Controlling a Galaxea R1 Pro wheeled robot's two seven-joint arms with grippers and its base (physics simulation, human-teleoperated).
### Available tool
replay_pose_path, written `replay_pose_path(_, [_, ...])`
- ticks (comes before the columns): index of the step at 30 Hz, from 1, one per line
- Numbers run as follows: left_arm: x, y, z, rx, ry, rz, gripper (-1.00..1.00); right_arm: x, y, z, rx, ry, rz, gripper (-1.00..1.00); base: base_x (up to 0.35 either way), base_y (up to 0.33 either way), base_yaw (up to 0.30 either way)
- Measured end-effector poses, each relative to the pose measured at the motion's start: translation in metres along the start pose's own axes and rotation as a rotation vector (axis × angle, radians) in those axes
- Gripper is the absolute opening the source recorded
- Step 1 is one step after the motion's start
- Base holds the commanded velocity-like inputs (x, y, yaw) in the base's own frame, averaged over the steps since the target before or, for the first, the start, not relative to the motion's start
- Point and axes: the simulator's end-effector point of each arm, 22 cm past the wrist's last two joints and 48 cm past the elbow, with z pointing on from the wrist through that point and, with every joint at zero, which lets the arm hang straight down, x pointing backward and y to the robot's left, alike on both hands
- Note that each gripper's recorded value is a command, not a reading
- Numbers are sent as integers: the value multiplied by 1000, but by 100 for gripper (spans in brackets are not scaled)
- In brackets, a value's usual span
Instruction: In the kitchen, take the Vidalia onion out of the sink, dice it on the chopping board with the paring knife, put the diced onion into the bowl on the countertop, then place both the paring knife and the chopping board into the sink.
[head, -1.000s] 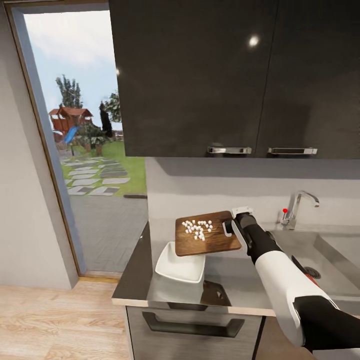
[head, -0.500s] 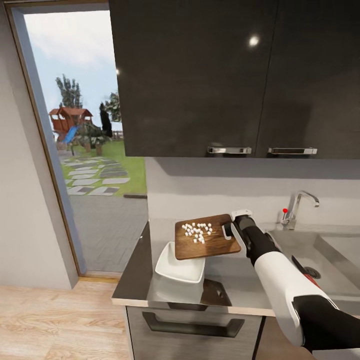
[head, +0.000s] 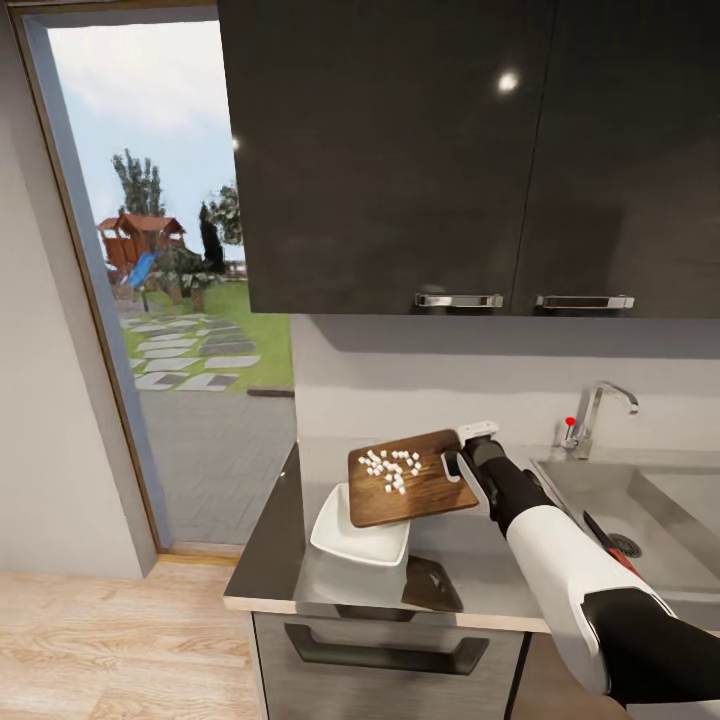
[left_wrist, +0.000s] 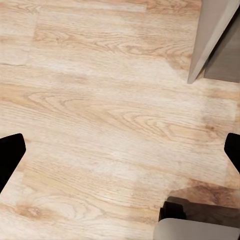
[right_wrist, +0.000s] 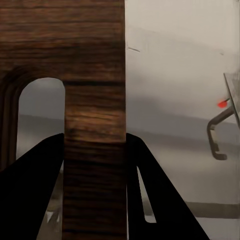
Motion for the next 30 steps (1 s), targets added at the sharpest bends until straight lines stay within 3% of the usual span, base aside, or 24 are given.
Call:
replay_pose_path(5, [0,0,0,0,0,0,100,-2,-2,0,6,-8,-5,-100,0,0,0])
replay_pose_path(11, [0,0,0,-1,0,0,100,-4,-9,0,42,-19,-54,-100,0,0,0])
replay_pose_path(30, [0,0,0,-1,0,0,100,-7,-9,-1,45,-32,-60,-100,0,0,0])
